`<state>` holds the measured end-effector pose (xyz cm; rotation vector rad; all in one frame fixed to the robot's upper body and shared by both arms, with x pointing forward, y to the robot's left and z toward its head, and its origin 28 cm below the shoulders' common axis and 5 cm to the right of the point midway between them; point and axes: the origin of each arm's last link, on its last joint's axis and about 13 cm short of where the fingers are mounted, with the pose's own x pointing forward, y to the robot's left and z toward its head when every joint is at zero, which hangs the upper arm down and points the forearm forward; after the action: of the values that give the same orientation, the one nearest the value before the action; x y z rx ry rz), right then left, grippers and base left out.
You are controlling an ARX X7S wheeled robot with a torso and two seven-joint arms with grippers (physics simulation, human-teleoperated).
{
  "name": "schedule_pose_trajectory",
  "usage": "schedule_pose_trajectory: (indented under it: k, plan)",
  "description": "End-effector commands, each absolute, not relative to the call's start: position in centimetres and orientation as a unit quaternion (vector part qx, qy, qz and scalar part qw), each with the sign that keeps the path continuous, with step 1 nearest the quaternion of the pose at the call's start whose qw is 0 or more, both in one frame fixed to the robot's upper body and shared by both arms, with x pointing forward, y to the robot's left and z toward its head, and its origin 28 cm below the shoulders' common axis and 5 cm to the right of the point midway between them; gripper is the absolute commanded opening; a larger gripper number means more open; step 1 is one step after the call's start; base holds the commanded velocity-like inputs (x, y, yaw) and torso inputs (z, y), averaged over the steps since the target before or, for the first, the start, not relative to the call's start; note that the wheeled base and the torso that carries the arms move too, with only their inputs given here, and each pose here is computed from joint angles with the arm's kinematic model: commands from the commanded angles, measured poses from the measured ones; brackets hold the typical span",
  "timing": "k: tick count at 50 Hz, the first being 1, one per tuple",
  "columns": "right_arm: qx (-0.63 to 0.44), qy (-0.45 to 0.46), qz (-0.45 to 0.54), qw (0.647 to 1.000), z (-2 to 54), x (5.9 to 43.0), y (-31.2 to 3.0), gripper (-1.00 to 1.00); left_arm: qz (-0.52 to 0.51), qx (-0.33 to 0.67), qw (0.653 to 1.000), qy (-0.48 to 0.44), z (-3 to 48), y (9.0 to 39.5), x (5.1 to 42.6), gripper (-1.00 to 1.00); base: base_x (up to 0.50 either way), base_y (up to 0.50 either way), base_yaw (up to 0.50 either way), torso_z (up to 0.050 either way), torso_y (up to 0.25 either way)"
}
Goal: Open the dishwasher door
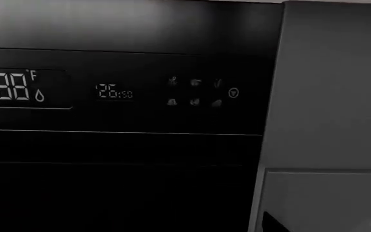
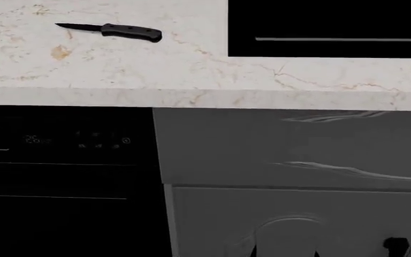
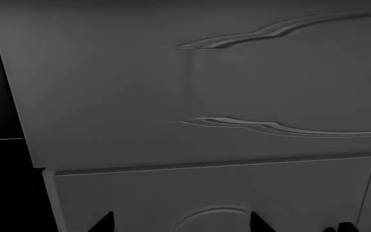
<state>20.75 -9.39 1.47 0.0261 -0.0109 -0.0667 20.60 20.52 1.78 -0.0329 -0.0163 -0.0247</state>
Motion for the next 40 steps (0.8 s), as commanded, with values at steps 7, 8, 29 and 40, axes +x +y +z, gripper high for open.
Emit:
schedule_pose_trajectory:
  k: [7,8,29,40]
  plan:
    - [0.015,-0.005,-0.034,0.999,1.34,20.68,-9.44,1.0,-0.013,-0.013,1.0,-0.007,1.67,20.47,20.56,1.0,0.0,0.0,0.0,-0.05,0.0]
    - [0.015,-0.005,-0.035,0.999,1.32,20.72,-9.44,1.0,-0.013,-0.012,1.0,-0.007,1.67,20.46,20.56,1.0,0.0,0.0,0.0,-0.05,0.0]
    - [0.016,-0.005,-0.033,0.999,1.21,20.83,-9.36,1.0,-0.013,-0.009,1.0,-0.006,1.66,20.57,20.64,1.0,0.0,0.0,0.0,-0.05,0.0]
    - [0.019,-0.008,-0.034,0.999,1.3,20.71,-9.43,1.0,-0.008,-0.008,1.0,-0.012,1.63,20.6,20.63,1.0,0.0,0.0,0.0,-0.018,0.0]
